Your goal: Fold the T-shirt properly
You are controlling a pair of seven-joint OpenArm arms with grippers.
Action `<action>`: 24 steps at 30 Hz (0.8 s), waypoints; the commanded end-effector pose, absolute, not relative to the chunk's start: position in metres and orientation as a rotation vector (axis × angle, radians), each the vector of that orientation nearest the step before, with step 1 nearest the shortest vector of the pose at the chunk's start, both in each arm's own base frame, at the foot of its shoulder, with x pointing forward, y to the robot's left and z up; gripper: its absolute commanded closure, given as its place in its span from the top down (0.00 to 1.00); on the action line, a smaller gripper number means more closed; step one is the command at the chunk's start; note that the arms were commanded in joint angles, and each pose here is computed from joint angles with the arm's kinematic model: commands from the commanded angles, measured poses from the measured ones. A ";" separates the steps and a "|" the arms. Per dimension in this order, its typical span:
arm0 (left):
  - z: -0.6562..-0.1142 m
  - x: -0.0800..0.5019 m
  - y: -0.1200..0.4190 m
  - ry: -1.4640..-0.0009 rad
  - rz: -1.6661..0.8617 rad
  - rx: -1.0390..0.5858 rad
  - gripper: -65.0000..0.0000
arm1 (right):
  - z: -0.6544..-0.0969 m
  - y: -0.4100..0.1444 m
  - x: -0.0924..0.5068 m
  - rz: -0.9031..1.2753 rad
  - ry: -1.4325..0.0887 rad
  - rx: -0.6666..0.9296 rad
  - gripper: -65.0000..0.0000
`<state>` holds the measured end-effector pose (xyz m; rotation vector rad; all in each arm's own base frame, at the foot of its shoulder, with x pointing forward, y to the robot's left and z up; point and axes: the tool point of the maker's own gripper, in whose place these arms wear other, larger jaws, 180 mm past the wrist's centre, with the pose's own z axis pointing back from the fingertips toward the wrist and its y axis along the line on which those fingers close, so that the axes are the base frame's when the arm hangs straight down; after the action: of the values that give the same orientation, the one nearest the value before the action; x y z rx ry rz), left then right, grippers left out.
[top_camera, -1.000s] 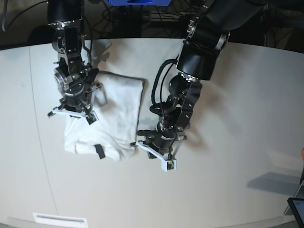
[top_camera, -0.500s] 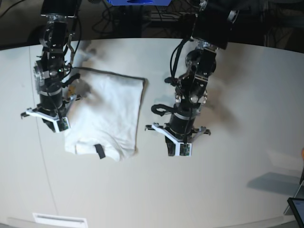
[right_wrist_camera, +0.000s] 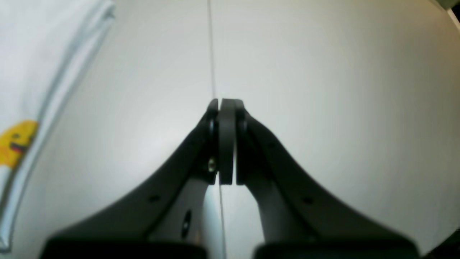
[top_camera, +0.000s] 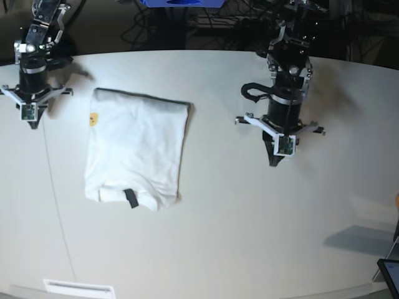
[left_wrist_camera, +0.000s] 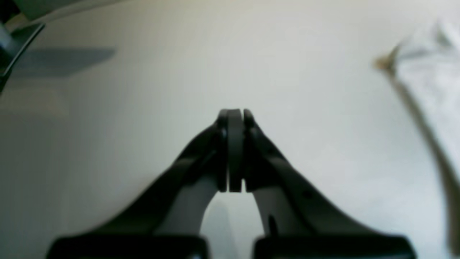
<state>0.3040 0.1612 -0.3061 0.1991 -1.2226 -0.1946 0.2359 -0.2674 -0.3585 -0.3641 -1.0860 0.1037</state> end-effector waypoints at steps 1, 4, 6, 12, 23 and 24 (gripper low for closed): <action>-0.290 0.304 0.169 -1.276 -0.233 0.242 0.00 | -0.347 -0.275 0.233 0.106 -1.118 -0.389 0.00; -0.298 0.282 0.180 -1.225 -0.281 0.268 0.00 | -0.353 -0.290 0.211 0.091 -1.068 -0.426 0.00; -0.303 0.264 0.196 -1.184 -0.272 0.301 0.00 | -0.358 -0.298 0.197 0.085 -1.034 -0.443 0.00; -0.323 0.213 0.228 -1.079 -0.277 0.364 0.00 | -0.372 -0.318 0.151 0.064 -0.921 -0.484 0.00; -0.354 0.129 0.223 -0.921 -0.341 0.309 0.00 | -0.387 -0.326 0.092 -0.008 -0.792 -0.513 0.00; -0.356 0.122 0.223 -0.903 -0.343 0.305 0.00 | -0.389 -0.326 0.088 -0.008 -0.780 -0.511 0.00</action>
<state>0.1178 0.2218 -0.3655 0.2896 -0.8678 -0.3314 0.0874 -0.3204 -0.3976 -0.4873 -0.7569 -0.0153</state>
